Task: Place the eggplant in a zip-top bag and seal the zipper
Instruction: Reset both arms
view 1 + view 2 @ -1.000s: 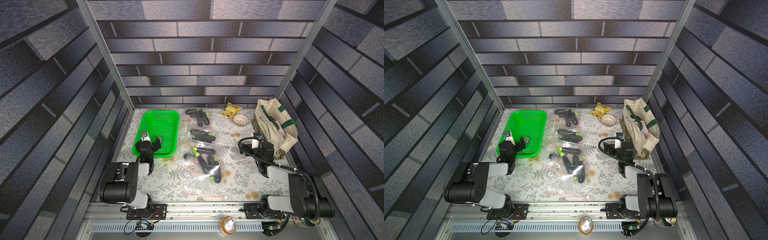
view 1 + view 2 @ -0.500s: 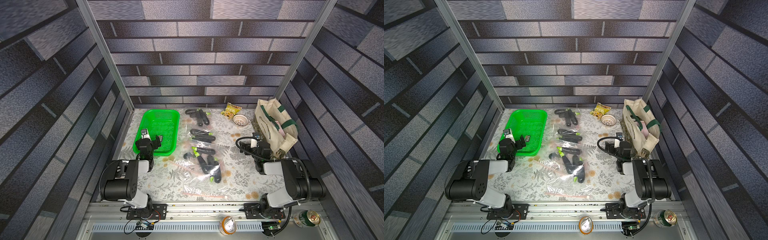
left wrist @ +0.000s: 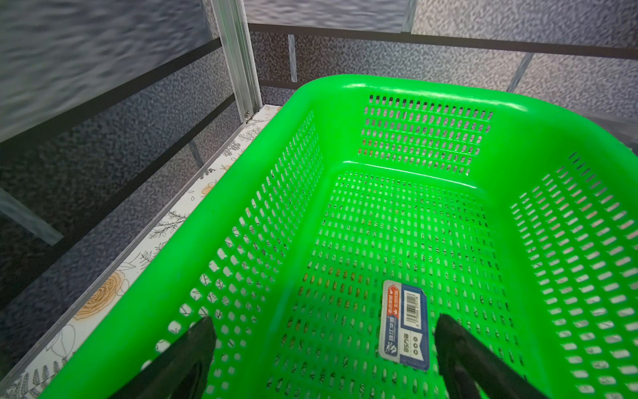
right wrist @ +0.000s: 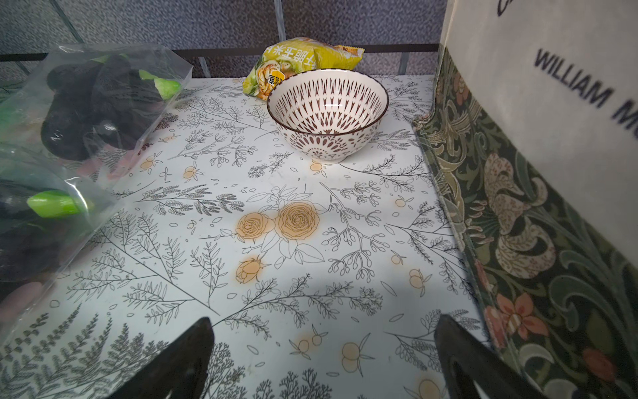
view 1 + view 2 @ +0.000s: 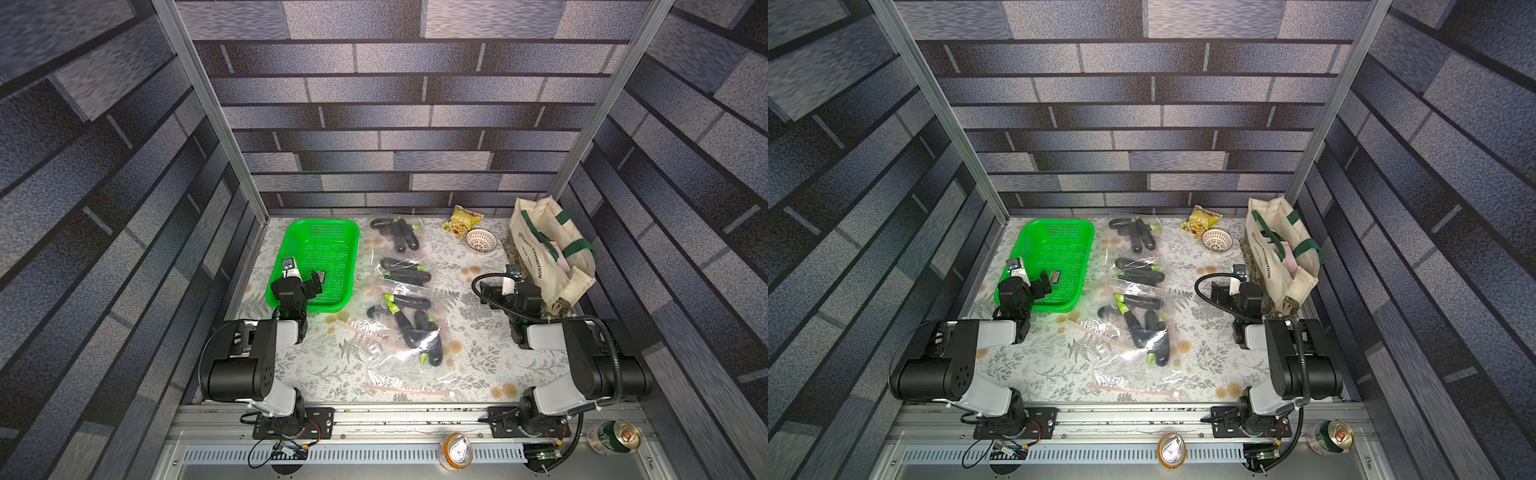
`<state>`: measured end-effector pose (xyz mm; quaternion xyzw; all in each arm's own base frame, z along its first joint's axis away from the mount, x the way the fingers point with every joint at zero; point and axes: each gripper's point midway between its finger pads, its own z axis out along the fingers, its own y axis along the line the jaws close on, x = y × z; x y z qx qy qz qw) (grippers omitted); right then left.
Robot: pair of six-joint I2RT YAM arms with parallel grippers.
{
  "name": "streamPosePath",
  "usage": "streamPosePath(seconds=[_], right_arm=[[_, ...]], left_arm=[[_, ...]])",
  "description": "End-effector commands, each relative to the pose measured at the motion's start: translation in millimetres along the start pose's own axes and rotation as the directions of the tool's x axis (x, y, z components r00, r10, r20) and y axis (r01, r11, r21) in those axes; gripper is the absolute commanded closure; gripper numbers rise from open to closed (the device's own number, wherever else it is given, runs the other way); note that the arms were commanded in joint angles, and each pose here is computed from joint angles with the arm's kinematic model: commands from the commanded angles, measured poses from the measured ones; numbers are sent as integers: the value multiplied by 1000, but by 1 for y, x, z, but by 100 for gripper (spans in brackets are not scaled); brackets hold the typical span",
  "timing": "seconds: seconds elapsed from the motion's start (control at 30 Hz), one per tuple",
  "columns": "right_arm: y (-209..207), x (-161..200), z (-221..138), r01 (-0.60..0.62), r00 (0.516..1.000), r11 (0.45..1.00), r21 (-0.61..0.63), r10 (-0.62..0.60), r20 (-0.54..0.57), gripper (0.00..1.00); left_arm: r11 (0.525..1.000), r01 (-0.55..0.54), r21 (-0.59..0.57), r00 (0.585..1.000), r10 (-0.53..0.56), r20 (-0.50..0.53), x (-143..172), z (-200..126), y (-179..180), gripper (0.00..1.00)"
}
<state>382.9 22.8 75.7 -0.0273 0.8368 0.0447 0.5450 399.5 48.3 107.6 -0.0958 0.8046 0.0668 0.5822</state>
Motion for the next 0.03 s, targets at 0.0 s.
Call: streamPosePath(seconds=[0.0], right_arm=[[-2, -15, 2, -3, 999, 1000, 9, 2, 47, 0]], left_arm=[[1000, 9, -1, 998, -9, -67, 18, 1, 0, 0]])
